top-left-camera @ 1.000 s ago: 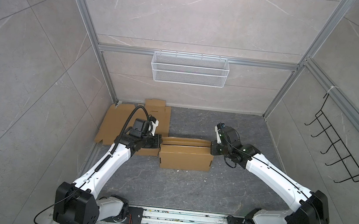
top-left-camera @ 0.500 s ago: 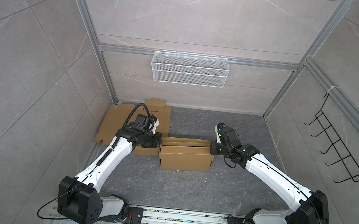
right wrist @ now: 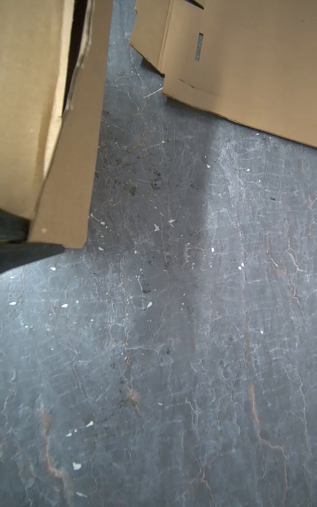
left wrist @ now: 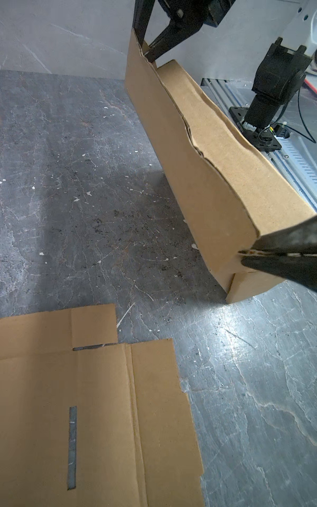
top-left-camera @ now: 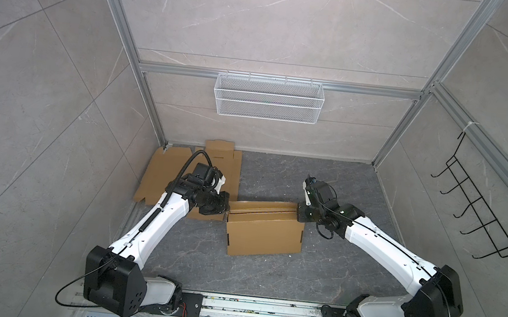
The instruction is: Fold the paper box
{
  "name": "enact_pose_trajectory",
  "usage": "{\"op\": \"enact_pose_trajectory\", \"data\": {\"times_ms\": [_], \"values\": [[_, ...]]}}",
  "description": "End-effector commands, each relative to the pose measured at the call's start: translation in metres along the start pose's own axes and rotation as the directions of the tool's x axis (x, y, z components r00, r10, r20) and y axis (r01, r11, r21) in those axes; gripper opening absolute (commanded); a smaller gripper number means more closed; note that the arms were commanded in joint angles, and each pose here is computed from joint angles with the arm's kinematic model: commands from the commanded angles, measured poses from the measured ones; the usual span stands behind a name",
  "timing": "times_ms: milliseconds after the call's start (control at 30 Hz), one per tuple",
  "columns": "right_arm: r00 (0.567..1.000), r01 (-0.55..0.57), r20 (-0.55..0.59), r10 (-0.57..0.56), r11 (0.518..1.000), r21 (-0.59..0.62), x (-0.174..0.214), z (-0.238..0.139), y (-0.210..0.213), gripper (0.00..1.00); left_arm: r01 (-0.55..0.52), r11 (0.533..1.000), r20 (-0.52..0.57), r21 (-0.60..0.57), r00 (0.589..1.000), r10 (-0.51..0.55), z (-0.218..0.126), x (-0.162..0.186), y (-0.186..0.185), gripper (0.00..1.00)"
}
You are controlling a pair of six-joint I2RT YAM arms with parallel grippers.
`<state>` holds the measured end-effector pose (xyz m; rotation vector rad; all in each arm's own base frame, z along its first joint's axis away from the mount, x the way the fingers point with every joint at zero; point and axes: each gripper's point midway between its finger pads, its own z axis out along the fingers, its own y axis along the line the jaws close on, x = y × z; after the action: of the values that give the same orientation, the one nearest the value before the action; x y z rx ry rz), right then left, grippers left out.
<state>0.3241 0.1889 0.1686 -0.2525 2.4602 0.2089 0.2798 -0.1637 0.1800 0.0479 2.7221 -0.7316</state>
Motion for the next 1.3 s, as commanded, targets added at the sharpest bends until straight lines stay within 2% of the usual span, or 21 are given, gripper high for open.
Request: {"op": "enact_pose_trajectory", "data": {"times_ms": [0, 200, 333, 533, 800, 1267], "values": [[0.984, 0.029, -0.174, -0.028, 1.000, 0.005, 0.050, 0.008, -0.002, 0.00, -0.012, 0.997, 0.014, 0.078, 1.000, 0.011, -0.004, -0.005, -0.019, 0.01], [0.994, 0.015, -0.108, -0.012, 1.000, 0.027, 0.035, -0.004, -0.006, 0.00, -0.032, 0.992, 0.080, 0.123, 0.997, 0.022, -0.006, -0.026, -0.035, 0.00], [0.998, 0.000, -0.062, 0.004, 0.998, 0.059, 0.027, -0.013, -0.013, 0.00, -0.086, 0.981, 0.141, 0.172, 0.988, 0.062, -0.007, -0.040, -0.057, 0.01], [0.999, -0.033, 0.026, 0.031, 0.994, 0.107, 0.016, -0.031, -0.026, 0.00, -0.154, 0.966, 0.156, 0.210, 0.980, 0.123, 0.001, -0.043, -0.083, 0.01], [0.994, -0.069, 0.097, 0.058, 0.992, 0.106, 0.019, -0.036, -0.033, 0.00, -0.176, 0.968, 0.172, 0.179, 0.974, 0.145, -0.005, -0.041, -0.079, 0.04], [0.980, -0.096, 0.179, 0.081, 0.992, 0.078, 0.021, -0.042, -0.033, 0.00, -0.143, 0.978, 0.114, 0.153, 0.986, 0.126, 0.005, -0.011, -0.057, 0.05]]}}
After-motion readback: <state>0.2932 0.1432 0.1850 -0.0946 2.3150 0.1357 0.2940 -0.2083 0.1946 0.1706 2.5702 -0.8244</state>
